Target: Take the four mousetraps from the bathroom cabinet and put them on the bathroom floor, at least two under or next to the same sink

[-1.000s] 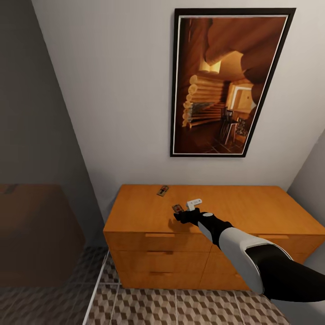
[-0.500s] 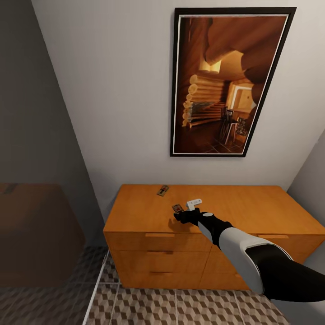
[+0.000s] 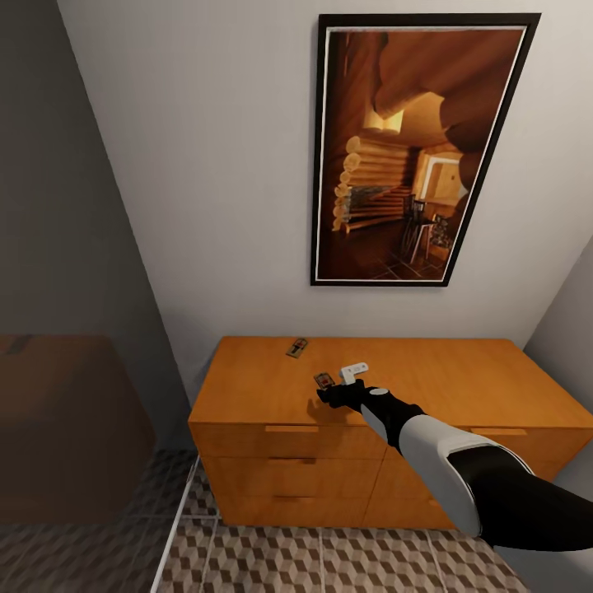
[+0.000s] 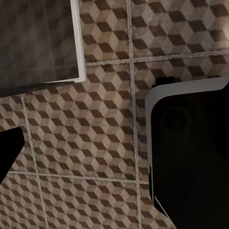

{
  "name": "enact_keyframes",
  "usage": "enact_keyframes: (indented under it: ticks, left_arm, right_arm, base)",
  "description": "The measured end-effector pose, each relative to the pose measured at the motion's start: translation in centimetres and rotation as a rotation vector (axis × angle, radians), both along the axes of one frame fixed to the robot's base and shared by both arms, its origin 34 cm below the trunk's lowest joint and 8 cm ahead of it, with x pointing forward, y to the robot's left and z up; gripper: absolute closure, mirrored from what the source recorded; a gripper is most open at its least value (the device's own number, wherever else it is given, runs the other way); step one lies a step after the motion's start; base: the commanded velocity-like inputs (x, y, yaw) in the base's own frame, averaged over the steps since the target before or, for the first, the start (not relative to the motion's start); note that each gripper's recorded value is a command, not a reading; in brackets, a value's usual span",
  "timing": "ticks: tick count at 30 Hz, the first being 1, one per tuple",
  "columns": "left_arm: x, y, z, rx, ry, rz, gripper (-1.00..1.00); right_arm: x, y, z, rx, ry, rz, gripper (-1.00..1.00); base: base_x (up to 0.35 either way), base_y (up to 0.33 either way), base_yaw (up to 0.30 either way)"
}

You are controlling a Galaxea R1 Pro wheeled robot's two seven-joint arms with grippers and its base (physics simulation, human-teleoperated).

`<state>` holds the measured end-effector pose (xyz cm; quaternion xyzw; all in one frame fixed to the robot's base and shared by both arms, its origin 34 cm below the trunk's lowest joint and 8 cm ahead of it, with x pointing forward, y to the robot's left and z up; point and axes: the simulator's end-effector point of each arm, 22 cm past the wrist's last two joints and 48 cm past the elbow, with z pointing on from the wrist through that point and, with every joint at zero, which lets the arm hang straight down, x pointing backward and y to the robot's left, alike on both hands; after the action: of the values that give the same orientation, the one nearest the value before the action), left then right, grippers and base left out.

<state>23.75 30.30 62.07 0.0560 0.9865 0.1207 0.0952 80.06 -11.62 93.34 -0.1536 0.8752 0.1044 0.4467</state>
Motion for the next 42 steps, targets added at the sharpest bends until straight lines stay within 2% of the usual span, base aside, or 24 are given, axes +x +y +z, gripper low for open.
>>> enact_keyframes:
  ticks: [42]
  left_arm:
    - [0.04, 0.00, 0.01, 0.000, -0.001, 0.000, -1.00]
  right_arm:
    - [-0.01, 0.00, 0.00, -0.001, 0.000, 0.000, -1.00]
  base:
    - [0.002, -0.017, 0.000]
